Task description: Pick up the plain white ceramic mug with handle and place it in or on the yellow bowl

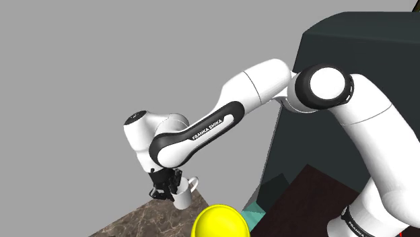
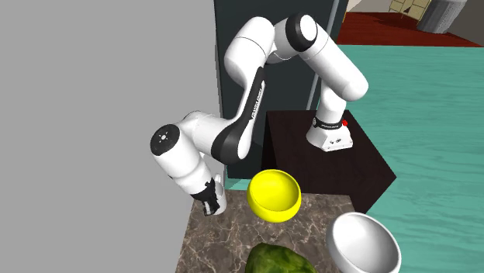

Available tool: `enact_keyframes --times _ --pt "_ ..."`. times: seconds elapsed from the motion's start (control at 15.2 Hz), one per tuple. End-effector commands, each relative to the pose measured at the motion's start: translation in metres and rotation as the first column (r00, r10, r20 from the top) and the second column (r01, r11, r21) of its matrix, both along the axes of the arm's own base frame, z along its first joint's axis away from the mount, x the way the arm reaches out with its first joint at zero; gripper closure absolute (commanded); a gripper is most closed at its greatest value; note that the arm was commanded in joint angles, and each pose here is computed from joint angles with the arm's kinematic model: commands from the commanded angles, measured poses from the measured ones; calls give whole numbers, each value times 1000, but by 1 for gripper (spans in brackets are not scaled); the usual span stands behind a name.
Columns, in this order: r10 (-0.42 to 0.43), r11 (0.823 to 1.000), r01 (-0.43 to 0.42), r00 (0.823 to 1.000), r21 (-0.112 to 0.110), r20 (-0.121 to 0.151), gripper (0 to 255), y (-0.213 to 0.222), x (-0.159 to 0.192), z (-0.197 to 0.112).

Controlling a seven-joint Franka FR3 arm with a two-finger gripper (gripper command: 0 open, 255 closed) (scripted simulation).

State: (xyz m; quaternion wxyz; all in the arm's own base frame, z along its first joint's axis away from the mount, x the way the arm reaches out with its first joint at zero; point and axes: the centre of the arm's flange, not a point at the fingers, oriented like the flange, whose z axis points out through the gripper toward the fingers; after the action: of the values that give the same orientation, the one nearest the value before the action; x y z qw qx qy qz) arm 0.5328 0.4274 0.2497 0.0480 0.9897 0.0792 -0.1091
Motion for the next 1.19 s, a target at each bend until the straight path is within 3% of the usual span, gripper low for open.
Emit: enact_keyframes --times 0.0,1.12 --pt "11 998 -14 999 62 47 255 5 11 19" --pt "11 998 -14 999 62 47 255 5 11 108"
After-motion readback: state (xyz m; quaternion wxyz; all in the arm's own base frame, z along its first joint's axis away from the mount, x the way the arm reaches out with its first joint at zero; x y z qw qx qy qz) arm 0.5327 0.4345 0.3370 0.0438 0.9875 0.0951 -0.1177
